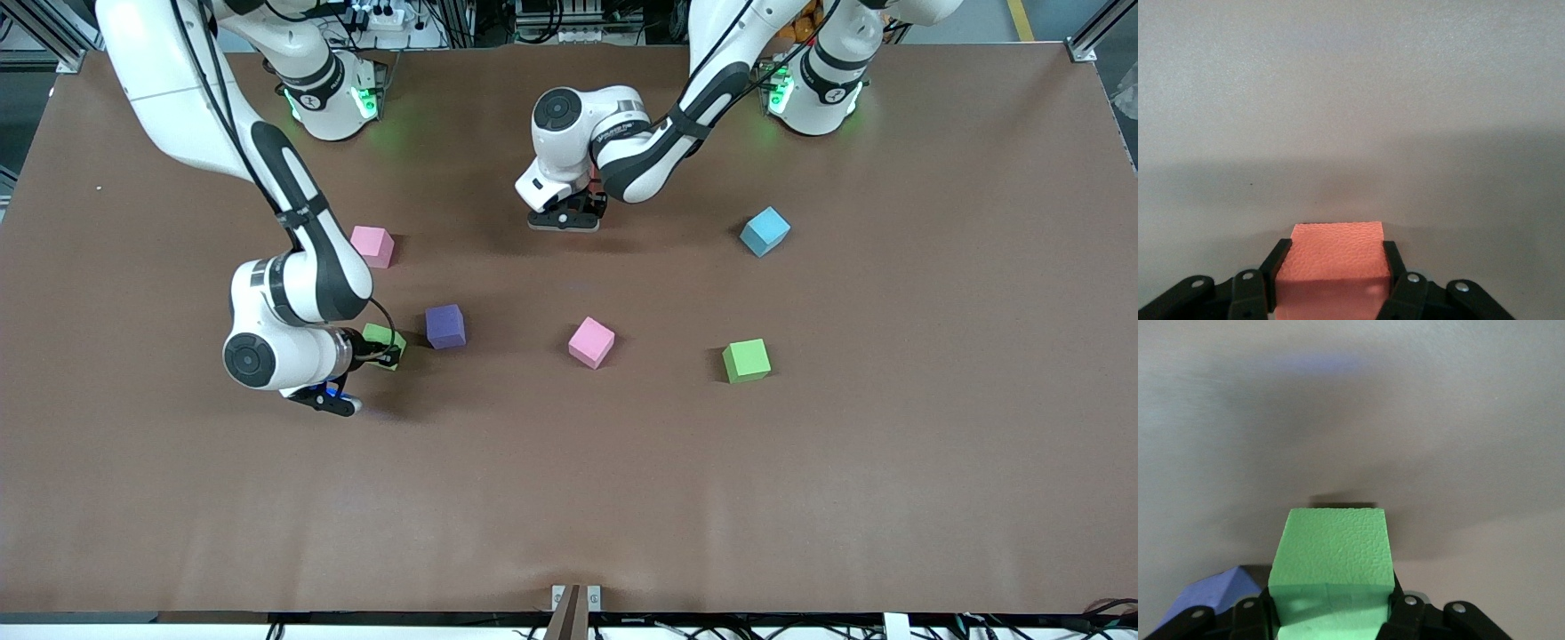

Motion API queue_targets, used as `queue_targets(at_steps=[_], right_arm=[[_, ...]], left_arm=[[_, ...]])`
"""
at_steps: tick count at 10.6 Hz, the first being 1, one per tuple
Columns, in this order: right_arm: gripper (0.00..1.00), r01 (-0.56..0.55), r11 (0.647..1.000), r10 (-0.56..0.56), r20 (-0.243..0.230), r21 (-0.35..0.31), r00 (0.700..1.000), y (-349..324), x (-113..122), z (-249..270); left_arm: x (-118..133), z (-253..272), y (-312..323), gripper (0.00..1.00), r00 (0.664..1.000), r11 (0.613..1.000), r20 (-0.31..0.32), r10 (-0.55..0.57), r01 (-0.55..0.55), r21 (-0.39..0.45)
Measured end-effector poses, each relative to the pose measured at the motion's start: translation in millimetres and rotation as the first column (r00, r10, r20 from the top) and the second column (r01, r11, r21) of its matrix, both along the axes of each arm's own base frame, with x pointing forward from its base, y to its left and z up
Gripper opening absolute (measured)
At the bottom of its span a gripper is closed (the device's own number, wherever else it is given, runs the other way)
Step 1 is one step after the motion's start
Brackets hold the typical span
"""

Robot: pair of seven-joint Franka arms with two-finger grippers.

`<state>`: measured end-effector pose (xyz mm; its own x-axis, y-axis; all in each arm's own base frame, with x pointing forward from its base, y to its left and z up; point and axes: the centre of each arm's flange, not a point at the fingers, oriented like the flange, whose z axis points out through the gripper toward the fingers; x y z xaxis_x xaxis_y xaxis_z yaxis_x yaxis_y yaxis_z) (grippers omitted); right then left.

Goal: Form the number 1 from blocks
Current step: 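Carry the orange cube with the left gripper and set it beside the red cube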

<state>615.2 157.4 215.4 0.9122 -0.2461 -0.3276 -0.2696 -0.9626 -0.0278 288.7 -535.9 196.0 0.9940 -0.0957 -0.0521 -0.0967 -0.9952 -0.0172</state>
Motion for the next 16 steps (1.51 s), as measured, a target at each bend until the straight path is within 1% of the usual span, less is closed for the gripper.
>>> queue_targets(at_steps=[2,4,5,7,8,10,11,13,14,15,16], right_arm=[[0.59,-0.04,0.999,0.039,0.034,0.007,0.999,22,-2,30],[0.59,-0.074,0.997,0.074,0.046,0.008,0.996,41,-8,45],[0.59,-0.087,0.996,0.086,0.047,0.007,0.995,47,-10,47],[0.59,-0.096,0.995,0.096,0.043,0.005,0.994,51,-12,49],[0.59,-0.099,0.995,0.099,0.038,0.004,0.994,51,-13,53],[0.59,-0.111,0.994,0.11,0.043,0.006,0.993,57,-16,60],[0.59,-0.124,0.992,0.123,0.046,0.006,0.991,65,-18,61],[0.59,-0.141,0.99,0.141,0.053,0.007,0.989,77,-22,62],[0.59,-0.146,0.989,0.146,0.059,0.007,0.988,80,-22,63],[0.59,-0.155,0.988,0.154,0.071,0.009,0.986,86,-23,64],[0.59,-0.171,0.985,0.17,0.093,0.012,0.981,99,-25,65]], left_arm=[[-1,0,1,0.6,1.0,1.0,0.007,-0.003,0.003,-0.004],[-1,0,1,0.6,1.0,1.0,0.007,-0.003,0.003,-0.005],[-2,-1,2,0.64,1.0,1.0,0.006,-0.003,0.003,-0.003],[-7,-9,7,0.9,1.0,1.0,-0.006,-0.003,0.004,0.013],[-7,-9,7,1.0,1.0,1.0,-0.005,-0.003,0.003,0.013],[-4,2,6,1.0,1.0,1.0,-0.004,0.005,-0.005,0.003],[2,19,7,1.0,1.0,1.0,0.005,0.027,-0.027,0.006],[19,77,14,1.0,0.995,0.997,0.058,0.077,-0.078,0.016],[34,112,24,1.0,0.989,0.994,0.105,0.105,-0.107,0.01],[56,144,39,1.0,0.977,0.989,0.157,0.148,-0.148,-0.007],[83,170,61,1.0,0.963,0.983,0.2,0.182,-0.183,-0.015]])
